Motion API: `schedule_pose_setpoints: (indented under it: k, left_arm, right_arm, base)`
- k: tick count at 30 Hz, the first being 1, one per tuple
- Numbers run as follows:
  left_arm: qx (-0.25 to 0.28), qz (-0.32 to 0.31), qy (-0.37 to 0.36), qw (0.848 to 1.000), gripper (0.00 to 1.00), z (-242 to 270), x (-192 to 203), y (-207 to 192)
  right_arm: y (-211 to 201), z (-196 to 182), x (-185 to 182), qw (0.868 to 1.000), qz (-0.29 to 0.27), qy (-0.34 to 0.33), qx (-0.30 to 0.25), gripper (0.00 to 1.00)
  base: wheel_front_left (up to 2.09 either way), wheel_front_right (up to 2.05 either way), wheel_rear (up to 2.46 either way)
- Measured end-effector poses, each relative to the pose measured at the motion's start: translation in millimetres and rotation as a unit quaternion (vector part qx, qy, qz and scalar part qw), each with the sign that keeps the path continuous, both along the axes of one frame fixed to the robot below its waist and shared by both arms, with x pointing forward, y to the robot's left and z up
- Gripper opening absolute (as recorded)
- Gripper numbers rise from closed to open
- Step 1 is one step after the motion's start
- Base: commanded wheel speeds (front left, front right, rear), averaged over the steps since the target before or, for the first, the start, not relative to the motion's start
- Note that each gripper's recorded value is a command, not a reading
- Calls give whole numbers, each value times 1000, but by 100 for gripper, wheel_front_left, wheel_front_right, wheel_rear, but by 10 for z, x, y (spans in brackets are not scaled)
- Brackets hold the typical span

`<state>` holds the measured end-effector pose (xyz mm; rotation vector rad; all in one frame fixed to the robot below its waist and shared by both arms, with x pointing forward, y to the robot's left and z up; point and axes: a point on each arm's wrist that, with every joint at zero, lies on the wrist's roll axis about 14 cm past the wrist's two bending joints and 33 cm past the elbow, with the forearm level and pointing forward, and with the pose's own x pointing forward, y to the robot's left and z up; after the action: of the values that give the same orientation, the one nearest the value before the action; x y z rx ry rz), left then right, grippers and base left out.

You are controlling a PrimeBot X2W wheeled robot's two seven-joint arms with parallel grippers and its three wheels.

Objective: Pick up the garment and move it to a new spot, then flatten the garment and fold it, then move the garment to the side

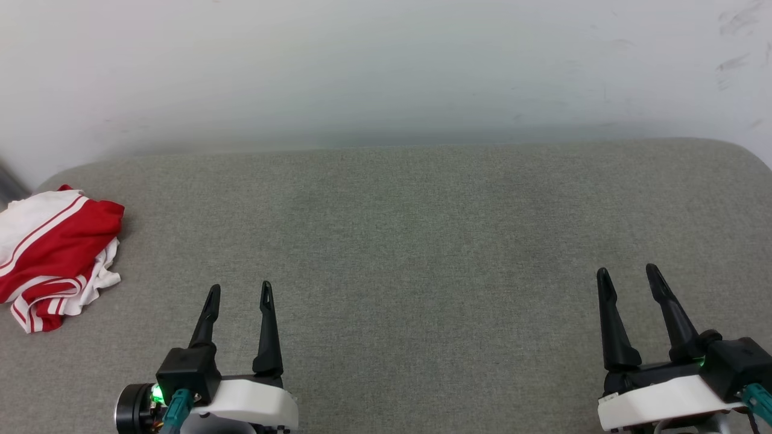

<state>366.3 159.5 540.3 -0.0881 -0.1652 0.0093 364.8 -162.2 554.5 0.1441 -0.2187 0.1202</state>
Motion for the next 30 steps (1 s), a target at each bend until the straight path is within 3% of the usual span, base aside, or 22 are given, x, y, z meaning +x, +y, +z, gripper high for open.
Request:
schedule_pose_setpoints:
  k: [15,30]
  left_arm:
    - [24,-4,-10,1000,100,-1,-36,-7]
    - [3,-2,-5,1000,100,-31,-36,20]
  right_arm:
    - [28,7,-38,1000,2,-10,-24,100]
    - [2,-32,-48,1000,-1,-3,-8,100]
  base:
    - [0,0,0]
    - [0,0,0]
